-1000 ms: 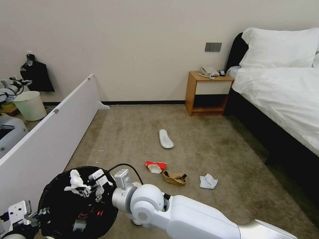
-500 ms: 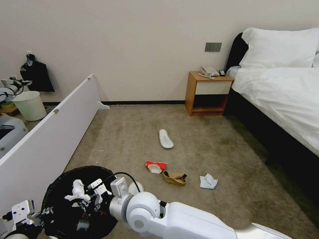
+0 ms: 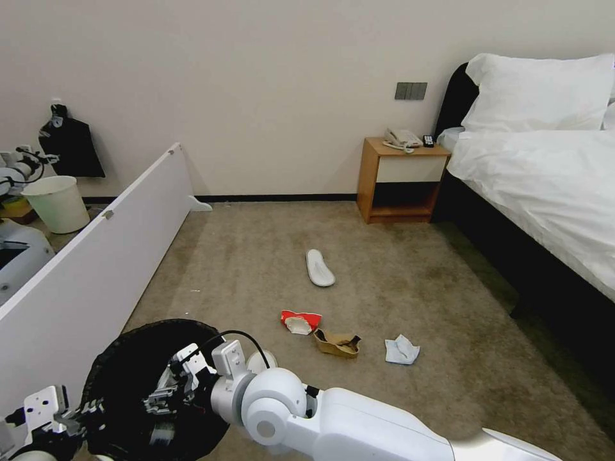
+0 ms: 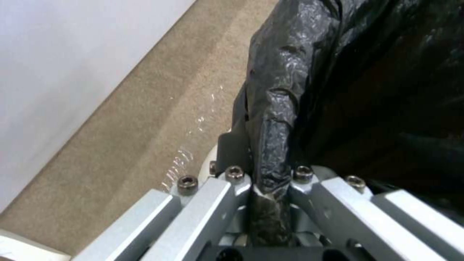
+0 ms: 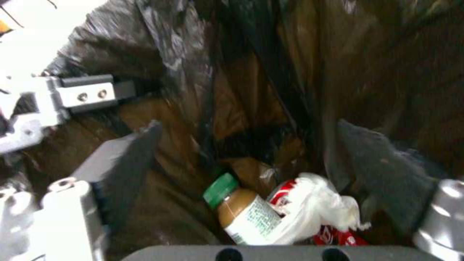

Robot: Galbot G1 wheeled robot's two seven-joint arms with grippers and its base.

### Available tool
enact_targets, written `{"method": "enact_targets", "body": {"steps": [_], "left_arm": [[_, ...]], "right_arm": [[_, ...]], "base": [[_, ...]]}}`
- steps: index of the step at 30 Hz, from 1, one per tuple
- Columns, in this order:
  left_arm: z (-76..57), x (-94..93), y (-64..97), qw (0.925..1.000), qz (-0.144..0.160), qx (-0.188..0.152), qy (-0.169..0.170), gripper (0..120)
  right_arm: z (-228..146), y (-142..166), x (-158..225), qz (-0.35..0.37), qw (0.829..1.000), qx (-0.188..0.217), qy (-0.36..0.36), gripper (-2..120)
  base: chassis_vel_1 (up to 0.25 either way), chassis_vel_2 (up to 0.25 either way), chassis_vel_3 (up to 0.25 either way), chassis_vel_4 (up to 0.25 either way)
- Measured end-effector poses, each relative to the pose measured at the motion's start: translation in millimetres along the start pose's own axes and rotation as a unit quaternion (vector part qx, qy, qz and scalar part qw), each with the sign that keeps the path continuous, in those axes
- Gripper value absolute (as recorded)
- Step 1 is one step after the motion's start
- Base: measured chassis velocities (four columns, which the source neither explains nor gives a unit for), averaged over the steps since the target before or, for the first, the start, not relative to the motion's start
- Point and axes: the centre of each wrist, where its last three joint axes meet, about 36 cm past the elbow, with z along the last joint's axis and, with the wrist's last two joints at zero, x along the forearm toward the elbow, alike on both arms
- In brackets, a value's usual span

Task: Pick up the trash bin, then pick up the garbage from the floor and place it into the trash bin.

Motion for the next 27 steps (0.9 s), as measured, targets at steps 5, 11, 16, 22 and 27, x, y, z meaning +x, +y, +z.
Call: {"method": "enact_targets", "body": {"steps": [5, 11, 16, 22, 27], "left_arm": [[-0.2, 0.1, 0.0, 1.0, 0.0, -0.001, 0.0, 2], [-0.3, 0.5, -0.1, 1.0, 0.0, -0.001, 0.0, 2], [-0.7, 0.6, 0.5, 1.0, -0.001, -0.001, -0.002, 2], [-1.1, 0.2, 0.5, 1.0, -0.002, 0.0, -0.003, 2], [-1.3, 0.0, 0.6, 1.0, -0.003, 0.001, -0.004, 2]], "right_arm": [[-3, 2, 3, -0.004, 1.0, 0.001, -0.003, 100], [-8, 4, 7, -0.004, 1.0, 0.006, -0.015, 100], [-20, 1, 18, -0.01, 0.999, 0.01, -0.05, 100], [-33, -7, 28, -0.027, 0.994, 0.015, -0.108, 100], [-41, -14, 36, -0.032, 0.989, 0.012, -0.146, 100]], "base": [[0.0, 0.0, 0.0, 0.0], [0.0, 0.0, 0.0, 0.0], [0.0, 0.0, 0.0, 0.0], [0.0, 0.0, 0.0, 0.0], [0.0, 0.0, 0.0, 0.0]]}}
